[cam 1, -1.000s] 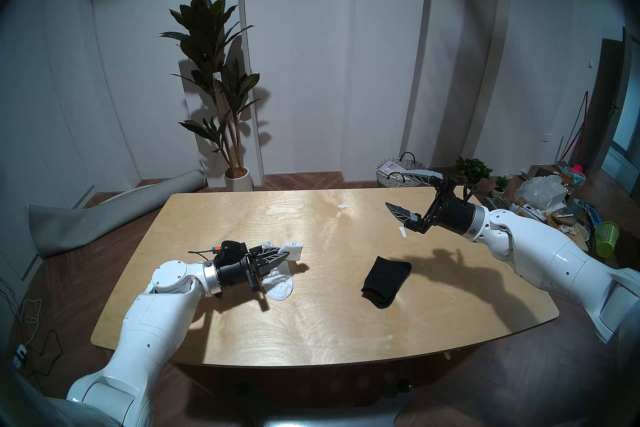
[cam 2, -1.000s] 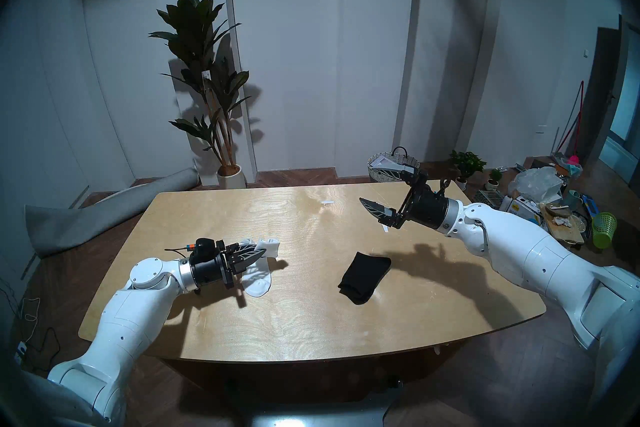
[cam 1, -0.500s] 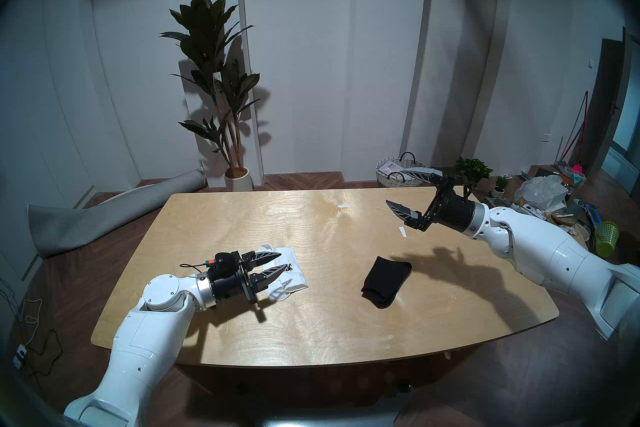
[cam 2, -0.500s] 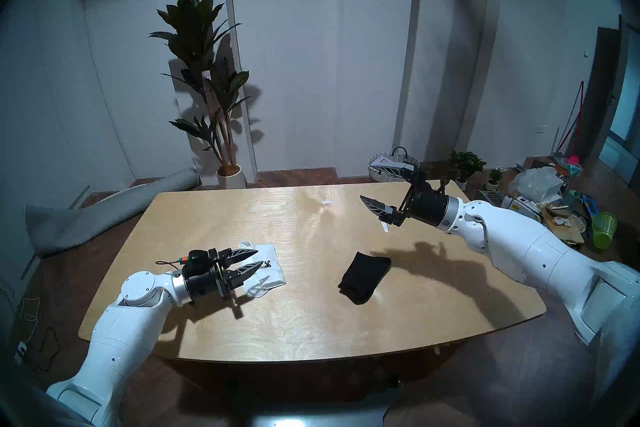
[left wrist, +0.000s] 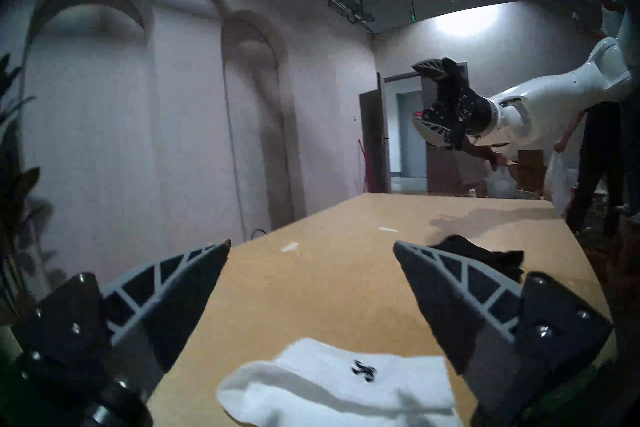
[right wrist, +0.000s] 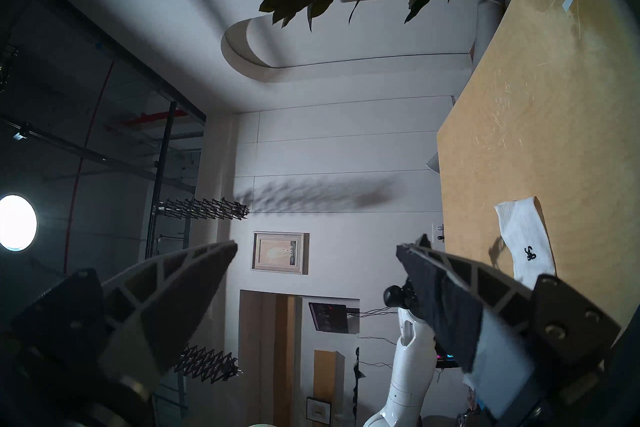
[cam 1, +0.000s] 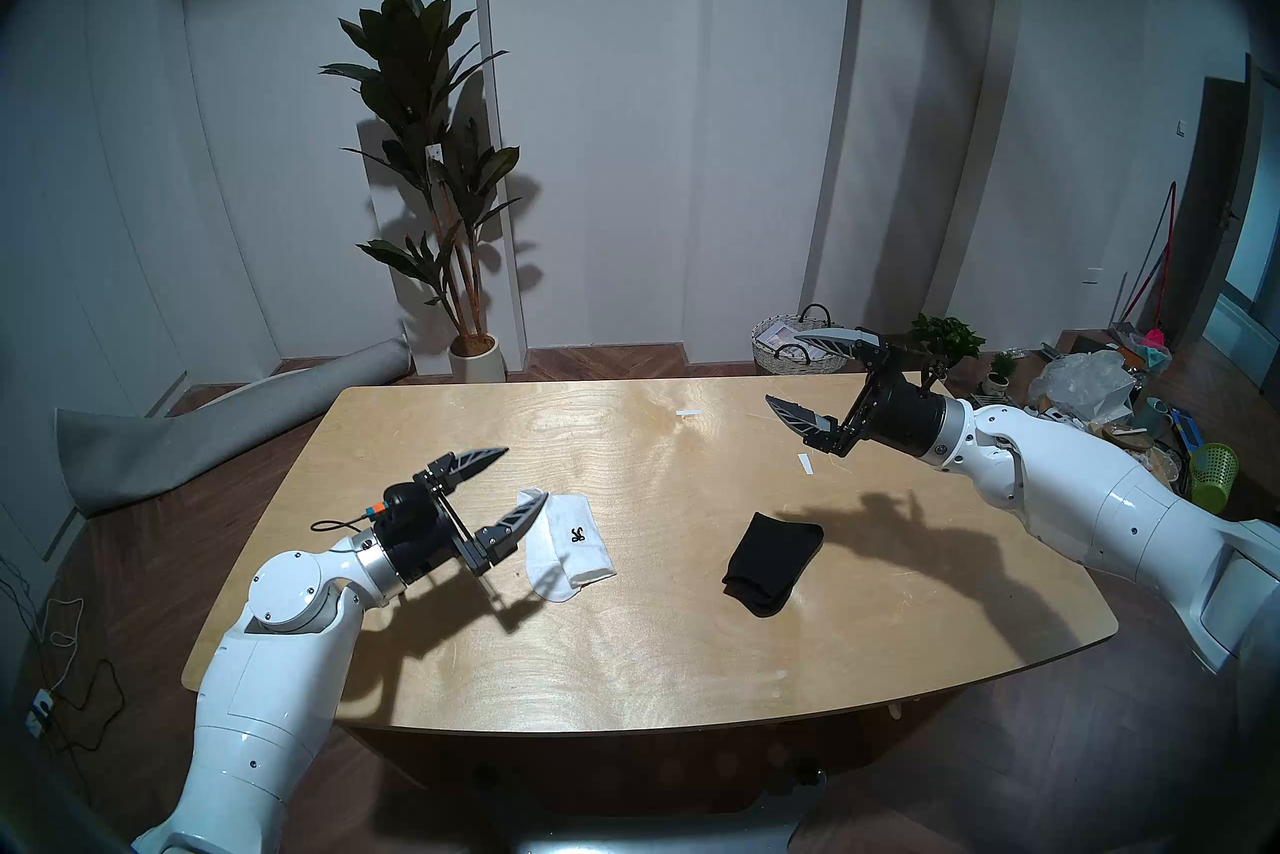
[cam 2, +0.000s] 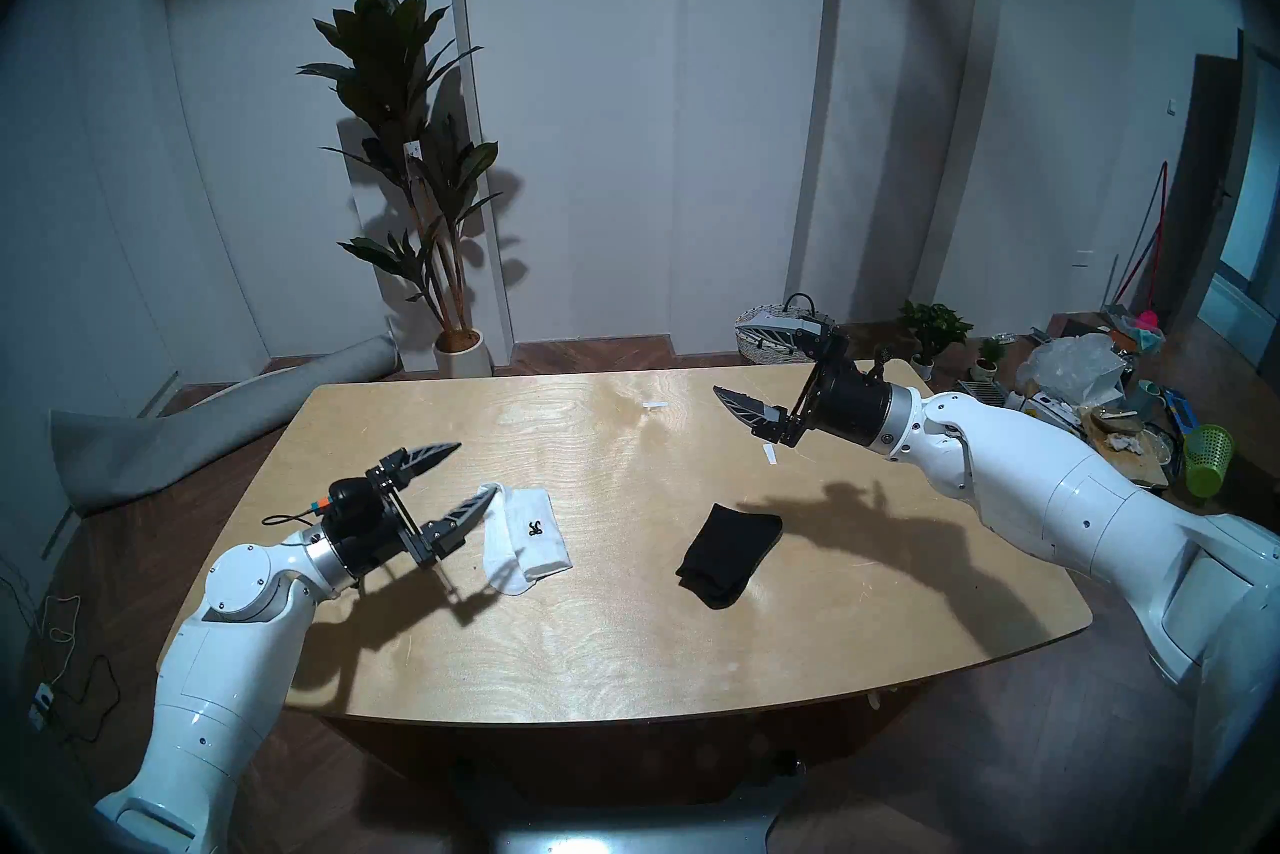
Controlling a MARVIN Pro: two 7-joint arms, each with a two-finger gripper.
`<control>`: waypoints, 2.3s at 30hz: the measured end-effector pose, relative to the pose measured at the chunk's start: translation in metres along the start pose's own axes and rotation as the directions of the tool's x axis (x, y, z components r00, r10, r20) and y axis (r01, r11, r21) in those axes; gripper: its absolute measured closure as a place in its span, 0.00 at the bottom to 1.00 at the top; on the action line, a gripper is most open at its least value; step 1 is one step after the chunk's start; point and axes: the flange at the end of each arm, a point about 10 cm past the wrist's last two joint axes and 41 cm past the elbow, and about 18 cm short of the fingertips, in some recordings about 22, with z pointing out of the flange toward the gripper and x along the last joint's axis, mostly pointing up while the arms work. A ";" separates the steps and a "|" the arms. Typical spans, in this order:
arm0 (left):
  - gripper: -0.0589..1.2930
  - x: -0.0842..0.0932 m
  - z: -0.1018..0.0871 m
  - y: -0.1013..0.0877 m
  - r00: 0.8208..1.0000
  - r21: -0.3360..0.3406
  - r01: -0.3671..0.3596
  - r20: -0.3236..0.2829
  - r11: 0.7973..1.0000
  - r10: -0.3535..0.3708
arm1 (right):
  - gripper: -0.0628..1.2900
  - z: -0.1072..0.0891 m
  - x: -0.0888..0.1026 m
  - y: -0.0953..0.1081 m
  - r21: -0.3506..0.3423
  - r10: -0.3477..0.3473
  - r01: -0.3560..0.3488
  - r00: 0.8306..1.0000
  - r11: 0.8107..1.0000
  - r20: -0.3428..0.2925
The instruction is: Fold socks in half once and place them neatly on the table
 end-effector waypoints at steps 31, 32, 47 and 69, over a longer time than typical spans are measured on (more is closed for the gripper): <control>0.05 0.025 0.024 -0.013 0.986 0.364 -0.099 -0.088 0.926 0.140 | 0.03 0.030 0.017 -0.051 -0.344 -0.591 0.565 0.806 0.750 0.033; 0.05 0.025 0.025 -0.013 0.986 0.368 -0.099 -0.088 0.925 0.141 | 0.03 0.029 0.016 -0.051 -0.350 -0.598 0.570 0.801 0.743 0.035; 0.05 0.018 0.047 -0.013 0.985 0.492 -0.128 -0.040 0.861 0.169 | 0.03 -0.001 0.019 -0.055 -0.502 -0.796 0.717 0.599 0.484 0.086; 0.05 0.001 0.071 -0.020 0.967 0.695 -0.253 0.162 0.673 0.196 | 0.03 -0.016 -0.004 -0.031 -0.541 -0.926 0.805 0.360 0.245 0.117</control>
